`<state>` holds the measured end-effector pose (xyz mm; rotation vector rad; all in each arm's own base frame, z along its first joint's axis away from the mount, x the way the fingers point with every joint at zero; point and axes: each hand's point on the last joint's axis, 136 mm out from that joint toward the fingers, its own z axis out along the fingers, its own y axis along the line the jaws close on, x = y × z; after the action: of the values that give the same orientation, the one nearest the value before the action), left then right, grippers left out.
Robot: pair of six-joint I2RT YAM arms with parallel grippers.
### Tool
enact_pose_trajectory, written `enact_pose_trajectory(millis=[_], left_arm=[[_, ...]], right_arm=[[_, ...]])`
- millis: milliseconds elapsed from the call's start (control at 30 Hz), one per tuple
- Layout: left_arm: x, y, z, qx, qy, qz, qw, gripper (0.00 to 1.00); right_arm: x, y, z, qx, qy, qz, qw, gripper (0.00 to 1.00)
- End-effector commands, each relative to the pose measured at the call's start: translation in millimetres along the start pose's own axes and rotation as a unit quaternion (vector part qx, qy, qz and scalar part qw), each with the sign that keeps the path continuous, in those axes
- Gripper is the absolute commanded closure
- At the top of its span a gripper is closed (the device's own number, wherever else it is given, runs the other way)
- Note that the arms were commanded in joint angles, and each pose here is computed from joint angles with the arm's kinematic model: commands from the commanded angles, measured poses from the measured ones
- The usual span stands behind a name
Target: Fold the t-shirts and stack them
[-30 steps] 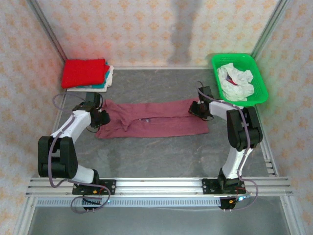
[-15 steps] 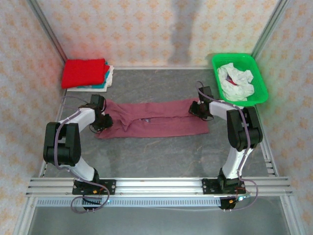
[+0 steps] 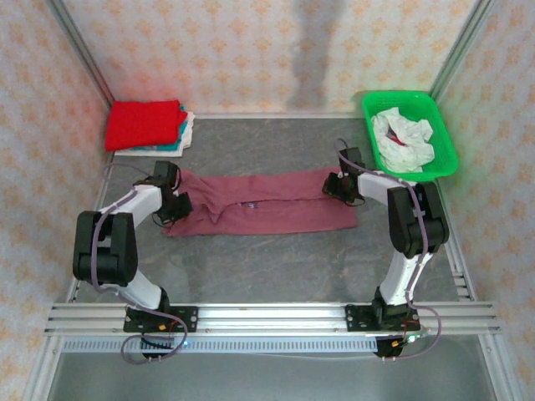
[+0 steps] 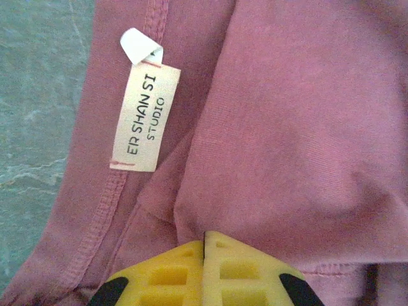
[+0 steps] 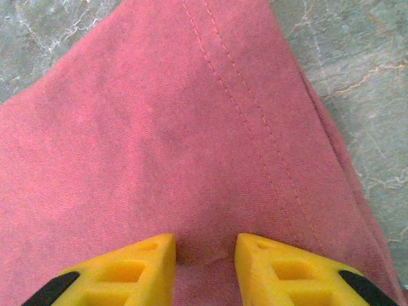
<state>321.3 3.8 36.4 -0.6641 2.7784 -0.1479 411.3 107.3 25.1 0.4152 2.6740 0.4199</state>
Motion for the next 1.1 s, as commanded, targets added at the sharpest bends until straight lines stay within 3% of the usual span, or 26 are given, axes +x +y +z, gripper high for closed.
enact_pose_trajectory(millis=[0,433,633,667,700,767,833,1067], left_arm=[[-7,6,-24,-0.009,-0.031,-0.015,0.999,1.00],[14,13,-62,0.001,-0.036,-0.037,0.999,1.00],[25,14,-55,0.012,-0.018,-0.031,0.999,1.00],[26,5,-52,0.032,-0.010,-0.029,0.999,0.86],[26,-3,-48,0.051,-0.003,-0.026,0.998,0.79],[28,-16,-42,0.059,0.005,-0.008,0.998,0.74],[29,-22,-37,0.034,0.007,0.021,0.999,0.63],[19,-6,-15,-0.029,0.008,0.019,0.999,0.55]], right_arm=[[37,-25,13,0.036,0.059,0.019,0.997,0.68],[37,-25,13,0.036,0.059,0.020,0.997,0.68],[37,-24,13,0.033,0.060,0.022,0.997,0.68],[37,-24,14,0.033,0.061,0.022,0.997,0.68],[38,-24,14,0.032,0.062,0.022,0.997,0.68],[39,-24,15,0.031,0.064,0.023,0.997,0.68],[38,-23,14,0.030,0.063,0.023,0.997,0.68],[38,-23,13,0.031,0.062,0.022,0.997,0.68]])
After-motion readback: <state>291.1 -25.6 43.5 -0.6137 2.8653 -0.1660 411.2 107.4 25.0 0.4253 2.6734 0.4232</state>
